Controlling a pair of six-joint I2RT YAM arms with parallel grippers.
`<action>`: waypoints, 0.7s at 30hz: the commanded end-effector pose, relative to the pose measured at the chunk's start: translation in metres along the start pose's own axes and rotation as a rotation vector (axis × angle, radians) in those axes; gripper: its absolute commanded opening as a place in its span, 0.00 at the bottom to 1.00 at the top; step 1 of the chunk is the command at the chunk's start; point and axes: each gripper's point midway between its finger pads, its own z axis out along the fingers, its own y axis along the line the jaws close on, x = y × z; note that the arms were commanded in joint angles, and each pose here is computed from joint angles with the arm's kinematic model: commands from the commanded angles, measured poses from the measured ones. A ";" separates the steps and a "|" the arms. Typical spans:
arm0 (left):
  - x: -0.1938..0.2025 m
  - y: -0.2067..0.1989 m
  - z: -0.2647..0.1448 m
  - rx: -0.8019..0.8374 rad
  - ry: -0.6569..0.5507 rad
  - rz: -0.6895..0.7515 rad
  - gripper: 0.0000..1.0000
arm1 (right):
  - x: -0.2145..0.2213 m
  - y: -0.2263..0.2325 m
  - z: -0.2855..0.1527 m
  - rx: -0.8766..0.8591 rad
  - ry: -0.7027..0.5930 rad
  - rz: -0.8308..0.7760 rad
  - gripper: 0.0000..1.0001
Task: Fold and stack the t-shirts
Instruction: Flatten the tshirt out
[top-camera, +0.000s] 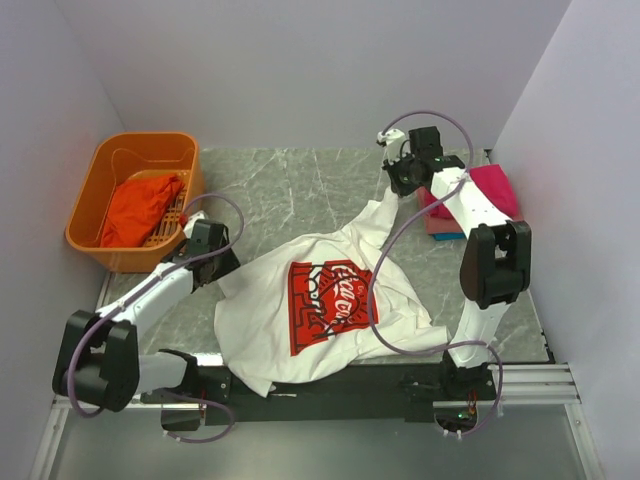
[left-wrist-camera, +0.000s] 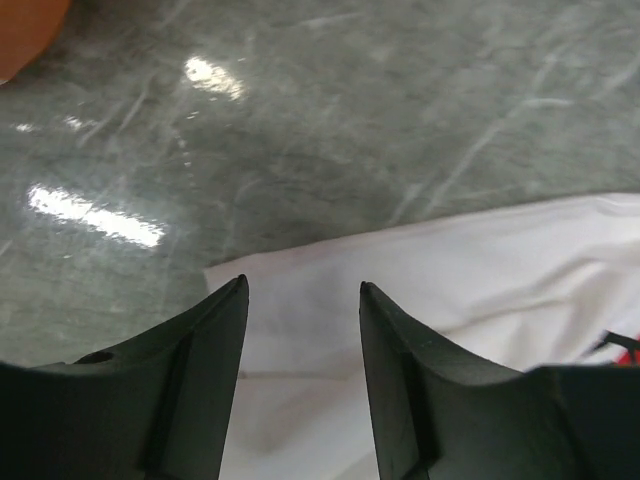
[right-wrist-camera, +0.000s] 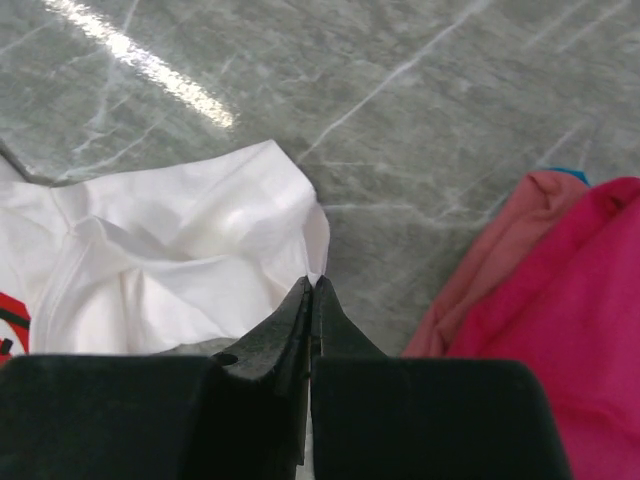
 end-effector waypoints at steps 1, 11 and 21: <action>-0.006 0.013 0.005 -0.088 -0.012 -0.020 0.54 | -0.035 0.005 -0.005 -0.028 -0.103 -0.020 0.00; 0.022 0.039 0.025 -0.225 0.072 -0.069 0.55 | -0.035 0.005 0.001 -0.044 -0.100 -0.010 0.00; 0.016 0.033 0.036 -0.244 0.085 -0.042 0.01 | -0.036 0.002 0.000 -0.045 -0.100 -0.007 0.00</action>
